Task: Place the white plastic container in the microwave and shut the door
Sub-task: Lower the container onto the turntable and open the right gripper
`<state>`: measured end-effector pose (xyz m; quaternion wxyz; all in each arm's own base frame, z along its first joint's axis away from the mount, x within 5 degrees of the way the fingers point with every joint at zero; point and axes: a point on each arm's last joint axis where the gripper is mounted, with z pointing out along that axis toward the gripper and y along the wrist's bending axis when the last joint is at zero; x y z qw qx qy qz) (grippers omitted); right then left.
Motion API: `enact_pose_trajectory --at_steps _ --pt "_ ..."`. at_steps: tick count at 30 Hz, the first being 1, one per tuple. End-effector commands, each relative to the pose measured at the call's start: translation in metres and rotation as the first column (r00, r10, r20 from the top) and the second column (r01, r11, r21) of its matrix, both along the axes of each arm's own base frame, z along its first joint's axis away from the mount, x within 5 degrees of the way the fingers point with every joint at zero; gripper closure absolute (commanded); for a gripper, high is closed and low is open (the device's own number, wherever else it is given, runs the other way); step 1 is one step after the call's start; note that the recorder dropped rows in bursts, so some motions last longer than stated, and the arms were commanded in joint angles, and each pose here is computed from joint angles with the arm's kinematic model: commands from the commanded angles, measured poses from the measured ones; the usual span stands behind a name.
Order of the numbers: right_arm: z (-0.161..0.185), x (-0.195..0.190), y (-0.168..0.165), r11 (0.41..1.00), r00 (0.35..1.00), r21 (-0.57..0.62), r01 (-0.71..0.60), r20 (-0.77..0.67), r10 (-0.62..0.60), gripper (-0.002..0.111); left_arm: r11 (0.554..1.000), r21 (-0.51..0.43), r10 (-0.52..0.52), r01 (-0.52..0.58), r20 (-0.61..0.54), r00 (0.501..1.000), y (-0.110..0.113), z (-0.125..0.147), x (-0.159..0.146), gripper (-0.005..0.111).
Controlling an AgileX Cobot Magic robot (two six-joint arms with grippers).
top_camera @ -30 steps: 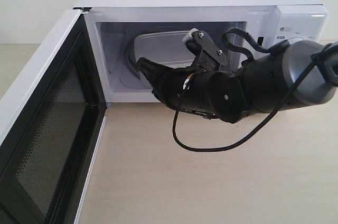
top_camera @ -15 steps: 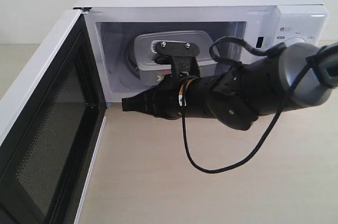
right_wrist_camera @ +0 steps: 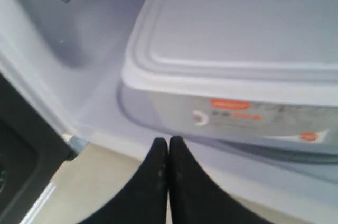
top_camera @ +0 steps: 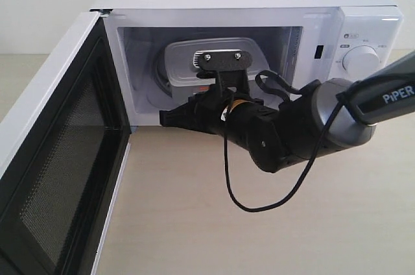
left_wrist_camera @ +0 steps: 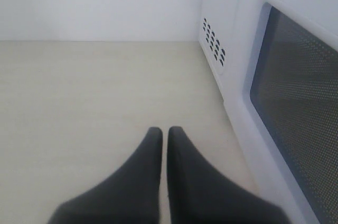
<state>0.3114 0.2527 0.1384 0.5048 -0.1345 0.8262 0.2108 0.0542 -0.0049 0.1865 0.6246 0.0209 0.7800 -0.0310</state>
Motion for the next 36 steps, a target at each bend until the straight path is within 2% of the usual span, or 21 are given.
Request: enact_pose_trajectory --at_steps 1,10,22,28,36 --pt "-0.002 0.006 -0.006 0.998 0.998 -0.045 0.043 0.050 -0.041 0.108 1.000 -0.011 -0.003 0.003 0.000 1.000 0.000 -0.001 0.000 0.102" --pt "-0.010 0.014 -0.011 0.994 0.989 -0.042 0.104 0.109 -0.099 0.108 1.000 -0.011 -0.003 0.003 0.000 1.000 0.000 -0.001 0.000 0.102" --pt "-0.002 0.037 -0.020 0.989 0.987 -0.034 0.143 0.075 -0.140 0.108 1.000 -0.011 -0.003 0.003 0.000 1.000 0.000 -0.001 0.000 0.102" --pt "-0.011 0.029 -0.016 0.992 0.995 -0.083 0.092 -0.025 -0.095 0.108 1.000 -0.011 -0.003 0.003 0.000 1.000 0.000 -0.001 0.000 0.102" --pt "0.002 -0.017 -0.013 0.994 1.000 -0.104 0.018 0.026 -0.015 0.108 1.000 -0.011 -0.003 0.003 0.000 1.000 0.000 -0.001 0.000 0.102"
